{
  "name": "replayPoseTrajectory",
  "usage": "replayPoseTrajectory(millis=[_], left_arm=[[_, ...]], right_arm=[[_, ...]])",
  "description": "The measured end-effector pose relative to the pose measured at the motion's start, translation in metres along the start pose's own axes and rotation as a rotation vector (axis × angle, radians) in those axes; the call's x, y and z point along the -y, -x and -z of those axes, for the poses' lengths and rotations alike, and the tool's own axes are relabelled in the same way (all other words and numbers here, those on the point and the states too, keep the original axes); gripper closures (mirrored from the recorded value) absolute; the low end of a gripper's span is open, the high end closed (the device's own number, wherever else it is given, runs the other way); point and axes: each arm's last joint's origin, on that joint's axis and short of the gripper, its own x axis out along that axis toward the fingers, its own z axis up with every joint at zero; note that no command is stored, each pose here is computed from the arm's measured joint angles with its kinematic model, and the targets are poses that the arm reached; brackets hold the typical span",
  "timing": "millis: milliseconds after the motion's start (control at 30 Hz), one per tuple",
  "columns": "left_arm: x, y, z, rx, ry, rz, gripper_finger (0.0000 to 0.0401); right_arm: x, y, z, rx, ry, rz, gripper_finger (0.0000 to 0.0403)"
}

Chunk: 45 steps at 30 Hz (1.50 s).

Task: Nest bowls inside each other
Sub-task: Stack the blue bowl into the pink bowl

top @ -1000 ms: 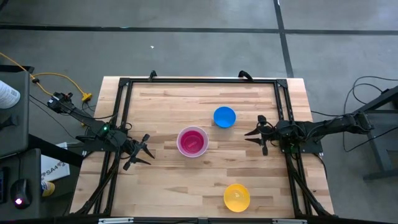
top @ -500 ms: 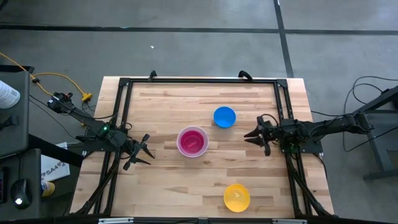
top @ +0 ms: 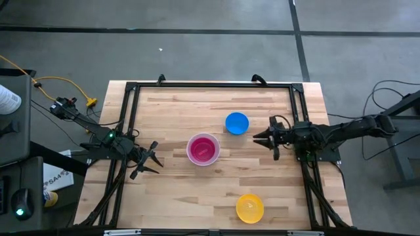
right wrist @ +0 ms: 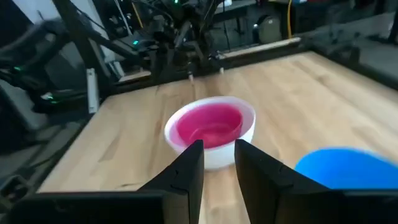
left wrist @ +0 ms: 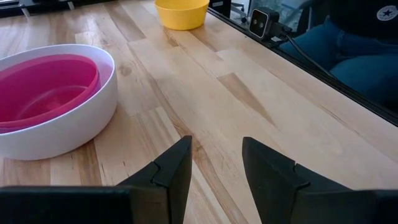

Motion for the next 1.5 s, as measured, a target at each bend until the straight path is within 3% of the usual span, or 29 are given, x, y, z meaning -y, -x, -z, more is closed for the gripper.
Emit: replayPoseTrajectory(millis=[133,300,700,1200,1500], left_arm=[[0.0,0.0,0.0,0.0,0.0,0.0,0.026],[0.0,0.0,0.0,0.0,0.0,0.0,0.026],[0.0,0.0,0.0,0.0,0.0,0.0,0.026],[0.0,0.0,0.0,0.0,0.0,0.001,0.026],[0.0,0.0,0.0,0.0,0.0,0.003,0.026]], right_arm=[[-0.003,-0.018,-0.018,-0.066,0.062,0.066,0.0319],[-0.001,-0.048,-0.025,-0.292,0.118,0.111,0.0319],[0.01,-0.103,-0.052,-0.517,0.238,0.09,0.0319],[0.033,-0.104,-0.094,-0.597,0.259,0.154,0.0319],[0.045,-0.119,-0.082,-0.723,0.222,0.112,0.0319]])
